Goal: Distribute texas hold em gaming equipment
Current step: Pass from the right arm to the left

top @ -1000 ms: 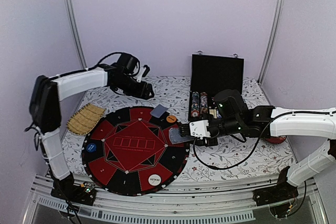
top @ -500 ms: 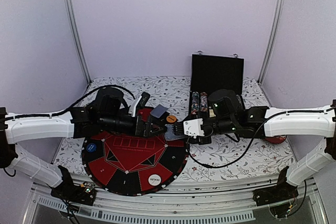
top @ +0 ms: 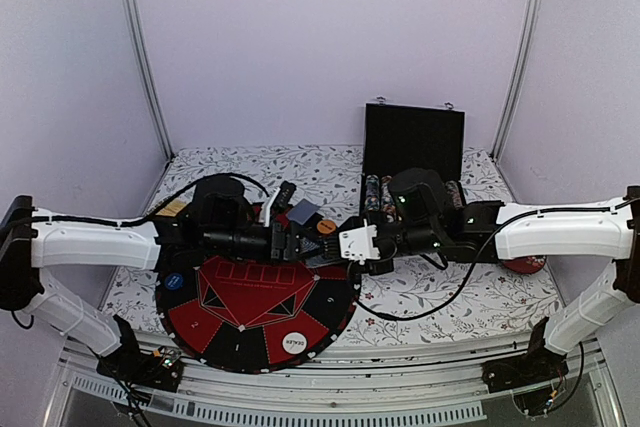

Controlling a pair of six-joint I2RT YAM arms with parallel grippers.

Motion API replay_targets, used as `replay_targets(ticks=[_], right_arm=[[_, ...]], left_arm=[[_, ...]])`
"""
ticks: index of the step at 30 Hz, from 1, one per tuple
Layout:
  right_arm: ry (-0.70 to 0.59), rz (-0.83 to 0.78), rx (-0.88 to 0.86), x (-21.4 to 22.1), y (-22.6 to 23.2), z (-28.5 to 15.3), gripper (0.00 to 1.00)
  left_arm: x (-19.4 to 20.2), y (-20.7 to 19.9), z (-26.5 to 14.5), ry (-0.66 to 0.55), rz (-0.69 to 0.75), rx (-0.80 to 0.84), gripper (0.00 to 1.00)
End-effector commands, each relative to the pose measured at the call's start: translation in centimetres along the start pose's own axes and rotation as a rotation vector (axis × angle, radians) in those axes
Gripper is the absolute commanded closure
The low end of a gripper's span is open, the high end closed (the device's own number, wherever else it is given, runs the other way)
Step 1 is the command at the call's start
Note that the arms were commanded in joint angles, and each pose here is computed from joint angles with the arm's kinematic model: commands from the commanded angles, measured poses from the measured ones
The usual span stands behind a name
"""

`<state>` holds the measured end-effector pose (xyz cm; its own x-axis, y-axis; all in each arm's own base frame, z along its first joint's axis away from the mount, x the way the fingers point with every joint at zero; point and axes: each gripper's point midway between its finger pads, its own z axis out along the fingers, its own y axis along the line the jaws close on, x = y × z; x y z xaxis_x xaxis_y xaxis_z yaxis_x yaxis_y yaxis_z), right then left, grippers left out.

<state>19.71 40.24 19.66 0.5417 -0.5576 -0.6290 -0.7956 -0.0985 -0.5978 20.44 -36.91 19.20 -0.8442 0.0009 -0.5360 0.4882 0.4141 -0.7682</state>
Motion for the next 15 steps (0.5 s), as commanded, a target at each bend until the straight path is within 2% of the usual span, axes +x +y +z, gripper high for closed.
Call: replay_targets(ticks=[1, 4, 6, 7, 8, 10, 12, 14, 15], right_arm=[[-0.033, -0.024, 0.042, -1.4, -1.5, 0.2, 0.52], [-0.026, -0.021, 0.05, -1.2, -1.5, 0.3, 0.52], [-0.023, -0.02, 0.048, -1.1, -1.4, 0.3, 0.52], [-0.023, -0.02, 0.044, -1.0, -1.2, 0.3, 0.52], [-0.025, -0.019, 0.037, -1.0, -1.1, 0.3, 0.51], [-0.021, -0.016, 0.02, -0.9, -0.8, 0.3, 0.43], [-0.02, -0.011, -0.004, -1.0, -0.4, 0.2, 0.28], [-0.018, 0.002, -0.069, -1.1, 0.5, 0.0, 0.06], [-0.012, 0.005, -0.102, -1.1, 1.0, -0.2, 0.0]], left_arm=[[0.4, -2.8, 0.9, 0.041, 0.043, 0.094, 0.41], [0.3, -3.7, 0.8, 0.051, 0.071, 0.122, 0.68], [0.4, -3.8, 0.5, 0.05, 0.081, 0.124, 0.96], [0.4, -3.8, 0.3, 0.046, 0.083, 0.121, 1.0], [0.5, -3.7, 0.2, 0.045, 0.084, 0.117, 1.0], [0.6, -3.4, 0.0, 0.045, 0.088, 0.109, 1.0], [0.7, -3.1, 0.0, 0.048, 0.105, 0.088, 1.0], [0.8, -2.5, 0.0, 0.059, 0.129, 0.047, 1.0], [0.8, -2.3, 0.0, 0.066, 0.144, 0.035, 1.0]])
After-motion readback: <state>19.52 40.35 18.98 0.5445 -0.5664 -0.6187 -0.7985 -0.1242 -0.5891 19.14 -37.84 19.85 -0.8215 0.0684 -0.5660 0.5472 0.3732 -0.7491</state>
